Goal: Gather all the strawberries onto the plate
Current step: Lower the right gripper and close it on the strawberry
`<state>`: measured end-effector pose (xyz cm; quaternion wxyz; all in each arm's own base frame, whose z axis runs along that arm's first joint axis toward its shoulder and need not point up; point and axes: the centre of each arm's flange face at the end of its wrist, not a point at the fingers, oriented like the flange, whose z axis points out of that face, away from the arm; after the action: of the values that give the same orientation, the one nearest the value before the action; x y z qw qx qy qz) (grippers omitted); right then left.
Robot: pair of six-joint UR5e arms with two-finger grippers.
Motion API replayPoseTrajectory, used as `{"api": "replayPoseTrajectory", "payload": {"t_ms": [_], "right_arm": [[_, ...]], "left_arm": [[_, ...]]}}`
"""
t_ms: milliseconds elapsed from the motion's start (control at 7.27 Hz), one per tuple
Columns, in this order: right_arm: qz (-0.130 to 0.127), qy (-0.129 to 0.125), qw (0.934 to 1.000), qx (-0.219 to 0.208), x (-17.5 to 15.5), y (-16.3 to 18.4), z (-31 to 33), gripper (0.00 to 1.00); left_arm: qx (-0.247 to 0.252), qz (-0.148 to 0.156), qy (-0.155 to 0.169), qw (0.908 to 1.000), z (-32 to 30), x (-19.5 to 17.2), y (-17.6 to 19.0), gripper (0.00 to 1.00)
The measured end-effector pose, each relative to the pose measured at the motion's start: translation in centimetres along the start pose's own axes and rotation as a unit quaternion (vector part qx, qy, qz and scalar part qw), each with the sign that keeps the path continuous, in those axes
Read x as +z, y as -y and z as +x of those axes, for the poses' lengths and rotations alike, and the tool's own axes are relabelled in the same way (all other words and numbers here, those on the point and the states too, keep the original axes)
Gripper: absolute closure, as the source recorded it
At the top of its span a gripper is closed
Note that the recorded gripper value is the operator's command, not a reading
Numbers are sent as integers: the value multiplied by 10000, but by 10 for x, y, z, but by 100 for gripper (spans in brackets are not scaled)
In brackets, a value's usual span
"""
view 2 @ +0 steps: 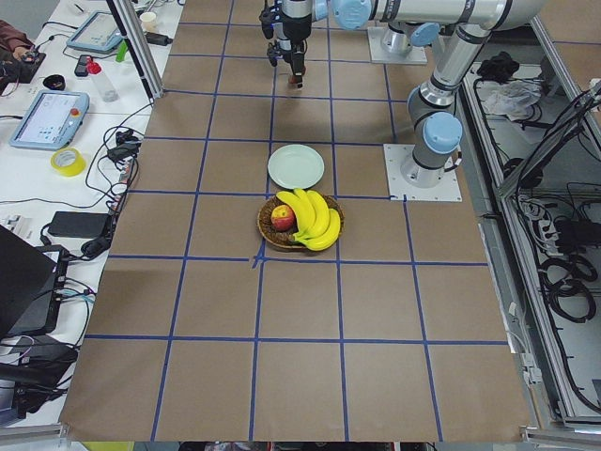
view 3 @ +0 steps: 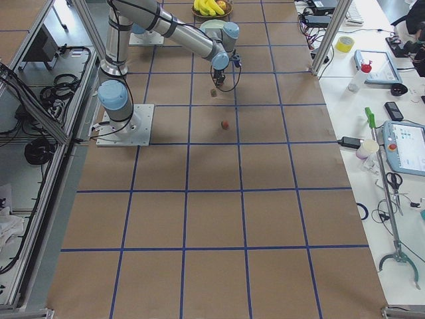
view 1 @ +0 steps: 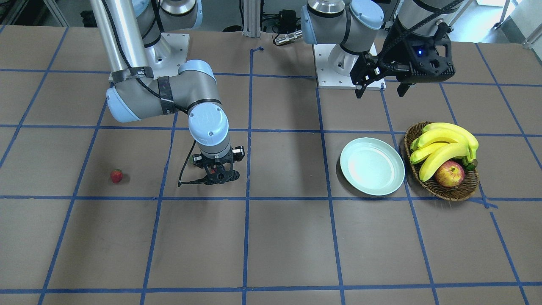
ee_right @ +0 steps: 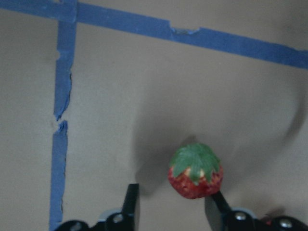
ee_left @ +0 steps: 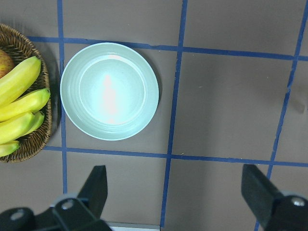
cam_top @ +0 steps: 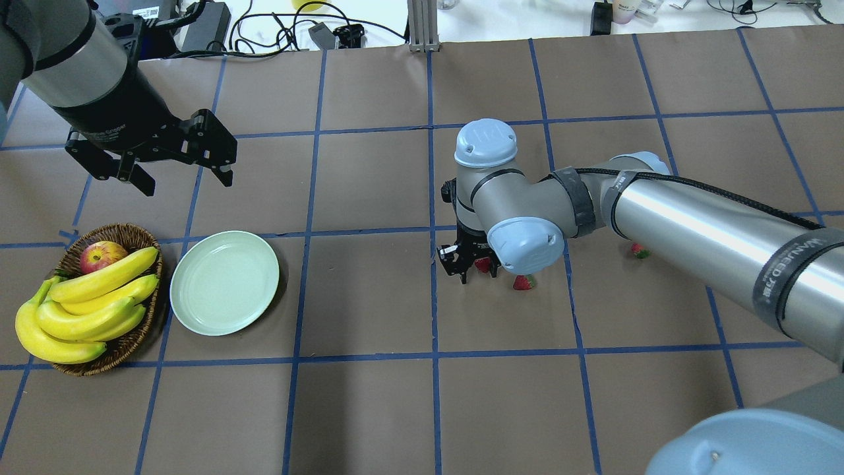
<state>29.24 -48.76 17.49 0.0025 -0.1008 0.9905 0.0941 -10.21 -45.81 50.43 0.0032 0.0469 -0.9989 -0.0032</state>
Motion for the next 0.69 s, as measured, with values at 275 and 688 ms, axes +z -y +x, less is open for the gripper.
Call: {"api": "replayPoseTrajectory", "payload": {"t_ms": [275, 688], "right_arm": [[46, -28, 9999, 96, -3, 2, 1, 69], [99, -30, 9994, 327, -7, 5, 1, 43]], "left_arm": [[-2, -5, -3, 10000, -1, 2, 3, 0], [-12, -17, -3, 10000, -1, 3, 3, 0]]}}
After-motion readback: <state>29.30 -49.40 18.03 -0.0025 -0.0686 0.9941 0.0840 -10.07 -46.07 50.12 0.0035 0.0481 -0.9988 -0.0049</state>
